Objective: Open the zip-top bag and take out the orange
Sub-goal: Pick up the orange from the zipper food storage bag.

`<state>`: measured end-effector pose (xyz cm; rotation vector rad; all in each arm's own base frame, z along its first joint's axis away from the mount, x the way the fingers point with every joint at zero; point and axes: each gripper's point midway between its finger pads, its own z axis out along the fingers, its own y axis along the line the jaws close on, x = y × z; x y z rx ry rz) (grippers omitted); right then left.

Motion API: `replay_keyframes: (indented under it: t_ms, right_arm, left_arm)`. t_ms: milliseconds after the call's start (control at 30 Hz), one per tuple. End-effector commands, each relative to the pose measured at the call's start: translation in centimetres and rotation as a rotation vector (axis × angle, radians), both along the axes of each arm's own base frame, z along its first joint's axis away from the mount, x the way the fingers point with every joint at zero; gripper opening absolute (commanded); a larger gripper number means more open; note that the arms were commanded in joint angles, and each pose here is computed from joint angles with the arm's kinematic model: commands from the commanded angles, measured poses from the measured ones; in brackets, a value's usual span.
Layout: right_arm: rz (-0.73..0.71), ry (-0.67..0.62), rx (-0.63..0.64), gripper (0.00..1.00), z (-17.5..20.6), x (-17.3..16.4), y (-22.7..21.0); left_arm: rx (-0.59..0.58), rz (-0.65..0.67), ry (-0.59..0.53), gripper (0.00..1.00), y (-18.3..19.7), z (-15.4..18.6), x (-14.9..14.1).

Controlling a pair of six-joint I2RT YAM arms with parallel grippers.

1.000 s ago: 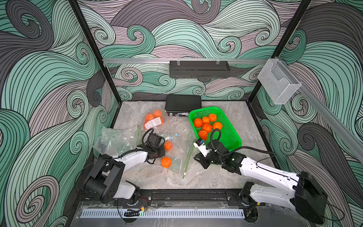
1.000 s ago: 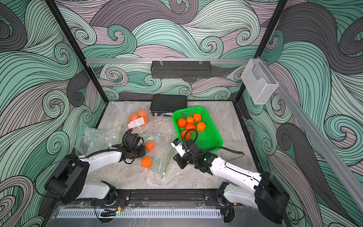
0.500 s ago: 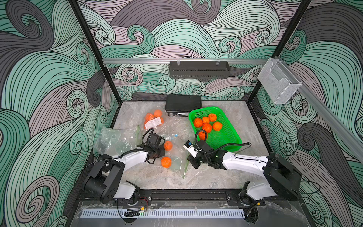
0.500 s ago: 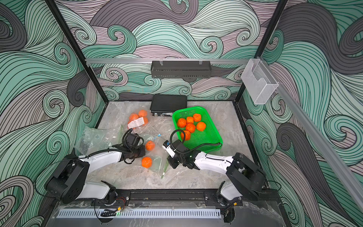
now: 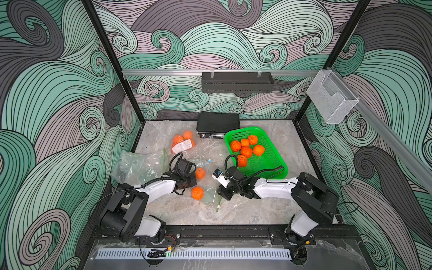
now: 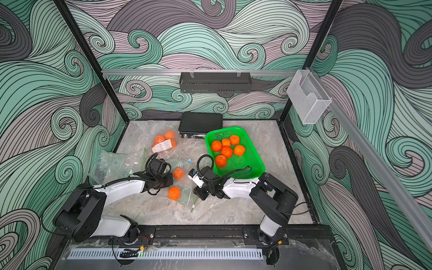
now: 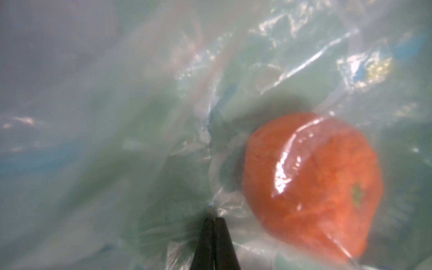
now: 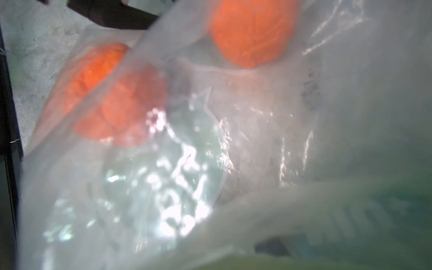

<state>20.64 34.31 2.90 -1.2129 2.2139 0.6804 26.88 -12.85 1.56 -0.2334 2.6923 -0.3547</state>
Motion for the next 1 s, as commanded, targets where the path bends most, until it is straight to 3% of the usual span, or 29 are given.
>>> replay_keyframes:
  t_ms: [0,200,367,500,567,700,767,967]
  right_arm:
    - [0.059,-0.035,0.074,0.48,0.5,-0.3,1.3]
    - [0.078,-0.04,0.101,0.52,0.2,-0.6,1.4]
    - [0.067,-0.054,0.1,0.54,0.5,-0.3,1.4]
    - [0.059,-0.058,0.09,0.55,0.5,-0.1,1.2]
    - [0.059,-0.061,0.091,0.55,0.6,-0.1,1.2]
    - [0.063,-0.059,0.094,0.55,0.7,-0.1,1.4]
    - [0.066,-0.056,0.096,0.55,0.7,-0.2,1.4]
    - [0.073,-0.039,0.089,0.55,0.4,-0.6,1.2]
  left_arm:
    - [0.019,-0.005,0.093,0.18,0.0,-0.3,-1.2]
    - [-0.03,0.04,0.079,0.46,-0.4,3.9,-0.8]
    - [-0.021,0.098,0.128,0.54,1.0,5.0,-3.3]
    - [-0.035,0.106,0.151,0.54,1.8,5.8,-5.6]
    - [-0.091,0.084,0.151,0.47,1.2,6.4,-6.7]
    - [-0.251,0.059,0.141,0.23,-0.7,6.3,-7.8]
    - [-0.272,0.072,0.145,0.13,-0.8,5.4,-8.0]
    - [-0.261,0.085,0.175,0.07,-1.1,3.2,-7.5]
